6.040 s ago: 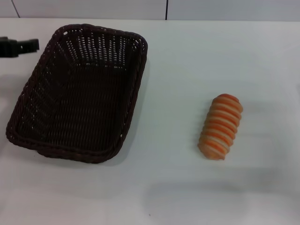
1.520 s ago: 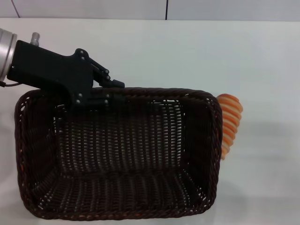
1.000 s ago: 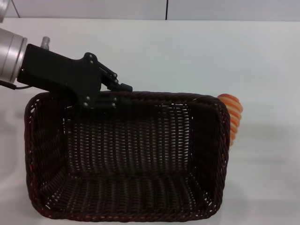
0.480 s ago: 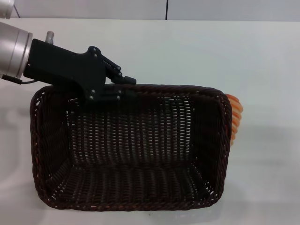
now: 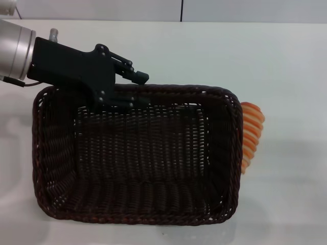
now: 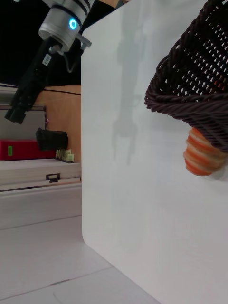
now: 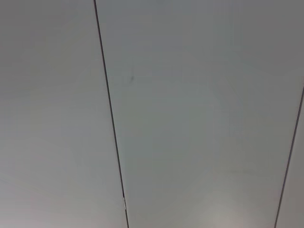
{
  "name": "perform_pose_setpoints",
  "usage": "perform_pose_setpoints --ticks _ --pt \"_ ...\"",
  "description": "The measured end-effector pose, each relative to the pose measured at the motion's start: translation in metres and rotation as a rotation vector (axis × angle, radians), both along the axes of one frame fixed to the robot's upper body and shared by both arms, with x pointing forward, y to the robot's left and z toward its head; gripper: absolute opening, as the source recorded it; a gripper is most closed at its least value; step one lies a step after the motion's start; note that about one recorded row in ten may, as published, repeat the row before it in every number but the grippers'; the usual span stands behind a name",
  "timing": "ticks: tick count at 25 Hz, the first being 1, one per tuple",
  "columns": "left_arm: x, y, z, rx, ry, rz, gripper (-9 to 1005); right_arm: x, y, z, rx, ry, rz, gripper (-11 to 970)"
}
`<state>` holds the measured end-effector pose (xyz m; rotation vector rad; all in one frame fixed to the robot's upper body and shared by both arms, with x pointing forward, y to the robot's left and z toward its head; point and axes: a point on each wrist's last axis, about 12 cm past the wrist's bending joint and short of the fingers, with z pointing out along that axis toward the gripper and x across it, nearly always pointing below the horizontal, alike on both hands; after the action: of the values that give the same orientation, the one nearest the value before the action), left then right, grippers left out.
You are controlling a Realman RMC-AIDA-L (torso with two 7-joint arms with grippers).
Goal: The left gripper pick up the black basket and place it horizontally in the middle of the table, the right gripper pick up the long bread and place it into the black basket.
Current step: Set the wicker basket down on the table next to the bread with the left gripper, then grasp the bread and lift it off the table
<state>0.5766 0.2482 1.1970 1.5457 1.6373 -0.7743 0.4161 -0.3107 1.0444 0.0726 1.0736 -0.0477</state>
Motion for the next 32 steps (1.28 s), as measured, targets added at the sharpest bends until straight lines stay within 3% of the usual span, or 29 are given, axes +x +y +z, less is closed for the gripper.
perform_pose_setpoints --ticks 9,13,14,16,19,20,23,29,32 --pt "0.001 0.005 0.005 -0.078 -0.068 0.034 635 -0.003 0.000 -0.001 0.001 0.000 0.000 650" --pt "0.003 0.022 0.015 -0.223 -0.135 0.149 759 -0.005 0.005 -0.002 -0.001 0.004 0.031 650" --pt "0.002 0.036 0.018 -0.315 -0.169 0.231 788 -0.005 0.009 -0.002 0.001 0.008 0.055 650" --pt "0.001 0.046 0.019 -0.377 -0.189 0.291 846 -0.005 0.012 -0.003 0.005 0.011 0.074 650" --pt "-0.007 0.076 0.011 -0.553 -0.234 0.467 846 -0.004 0.022 -0.004 0.017 0.026 0.124 651" --pt "-0.007 0.076 0.011 -0.553 -0.234 0.467 846 -0.005 0.026 -0.005 0.022 0.034 0.145 651" --pt "-0.029 0.116 -0.017 -0.769 -0.288 0.709 846 -0.007 0.037 -0.007 0.047 0.057 0.197 651" --pt "-0.055 0.145 -0.052 -0.803 -0.287 0.915 846 -0.011 0.065 -0.022 0.098 0.208 0.308 650" --pt "-0.061 0.150 -0.059 -0.798 -0.270 0.956 846 -0.010 0.068 -0.026 0.097 0.247 0.329 651"
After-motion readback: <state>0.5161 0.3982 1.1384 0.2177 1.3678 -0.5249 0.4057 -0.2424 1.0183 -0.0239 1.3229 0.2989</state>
